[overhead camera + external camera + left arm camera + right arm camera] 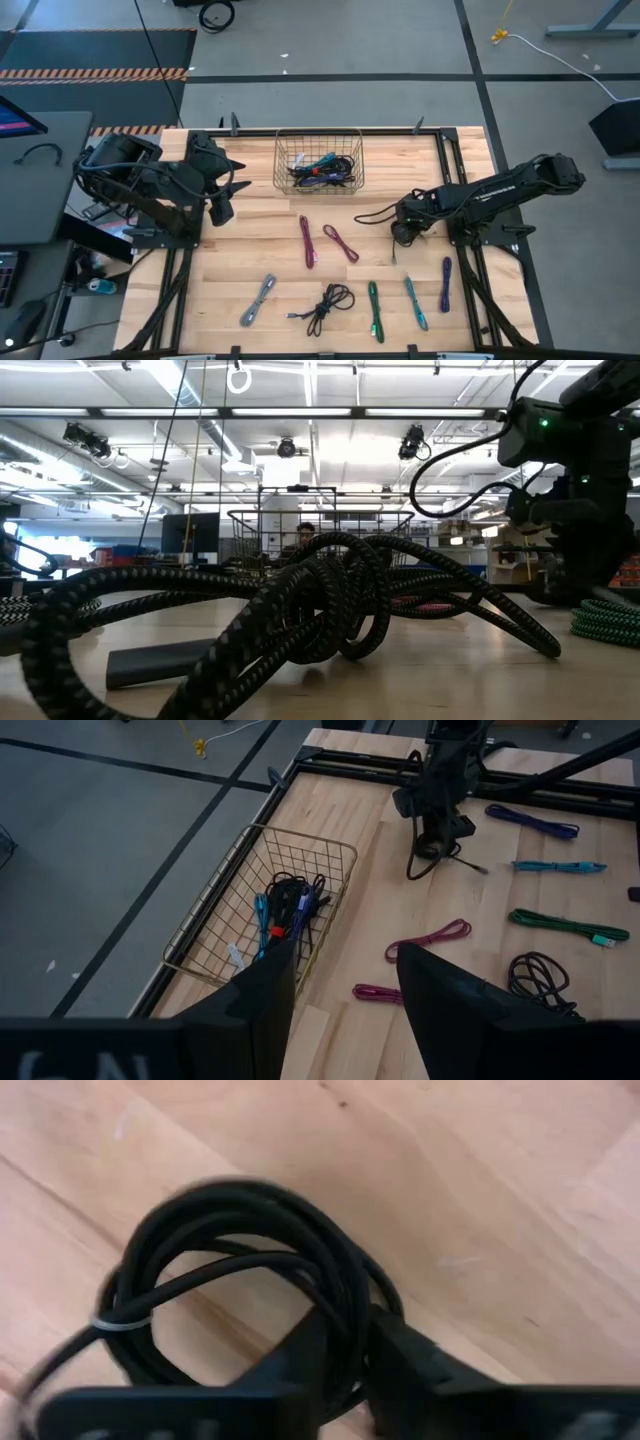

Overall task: Pick and place USB-C Cables
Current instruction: Put the black charger cable into the wire basket, then put the gray charger cable into the wire basket

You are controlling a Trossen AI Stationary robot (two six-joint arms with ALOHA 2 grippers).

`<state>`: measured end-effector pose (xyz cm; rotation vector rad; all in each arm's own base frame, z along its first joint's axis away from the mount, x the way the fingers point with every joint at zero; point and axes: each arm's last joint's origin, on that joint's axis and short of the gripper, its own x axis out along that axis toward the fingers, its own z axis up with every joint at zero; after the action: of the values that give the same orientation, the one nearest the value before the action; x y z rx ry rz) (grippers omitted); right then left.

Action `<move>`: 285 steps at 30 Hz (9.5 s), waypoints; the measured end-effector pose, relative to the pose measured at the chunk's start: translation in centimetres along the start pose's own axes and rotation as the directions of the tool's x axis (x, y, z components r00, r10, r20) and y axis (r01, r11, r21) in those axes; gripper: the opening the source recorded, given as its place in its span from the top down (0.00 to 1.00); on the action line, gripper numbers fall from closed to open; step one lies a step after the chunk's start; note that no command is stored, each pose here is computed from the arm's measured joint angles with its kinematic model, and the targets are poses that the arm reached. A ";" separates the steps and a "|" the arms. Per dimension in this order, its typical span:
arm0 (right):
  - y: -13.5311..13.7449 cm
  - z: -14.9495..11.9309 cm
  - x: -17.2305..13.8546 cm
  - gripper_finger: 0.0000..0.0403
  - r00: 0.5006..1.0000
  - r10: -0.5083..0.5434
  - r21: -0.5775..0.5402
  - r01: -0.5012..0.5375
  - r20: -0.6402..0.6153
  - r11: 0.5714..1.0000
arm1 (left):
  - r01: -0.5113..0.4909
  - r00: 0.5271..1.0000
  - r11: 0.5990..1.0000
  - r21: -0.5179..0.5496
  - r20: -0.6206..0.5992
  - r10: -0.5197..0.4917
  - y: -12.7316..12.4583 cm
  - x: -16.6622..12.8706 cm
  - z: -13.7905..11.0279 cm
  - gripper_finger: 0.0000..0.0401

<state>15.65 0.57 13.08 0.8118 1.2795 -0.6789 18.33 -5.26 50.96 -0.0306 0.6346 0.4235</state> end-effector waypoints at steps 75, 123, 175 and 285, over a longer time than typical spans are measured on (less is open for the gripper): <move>10.5 30.1 -8.9 0.97 0.966 0.094 -0.558 0.058 0.239 0.828 | 0.000 1.000 1.000 0.000 0.000 0.000 0.0 0.0 0.0 0.55; 4.9 33.3 -8.0 0.97 0.947 -0.109 -0.342 0.214 0.302 0.915 | 0.000 1.000 1.000 0.000 0.000 0.000 0.0 0.0 0.0 0.55; 5.7 28.9 -3.6 0.67 0.953 -0.145 -0.397 0.246 0.266 0.884 | 0.000 1.000 1.000 0.000 0.000 0.000 0.0 0.0 0.0 0.55; 3.7 11.8 -33.1 0.55 0.401 0.420 -0.494 0.099 0.814 0.864 | -0.134 0.711 0.860 -0.492 -0.653 -0.262 -18.8 18.6 -22.2 0.79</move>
<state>19.53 -7.31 47.31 0.0429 0.2624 -0.4684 26.58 -18.93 20.34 -0.7668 1.2683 0.4996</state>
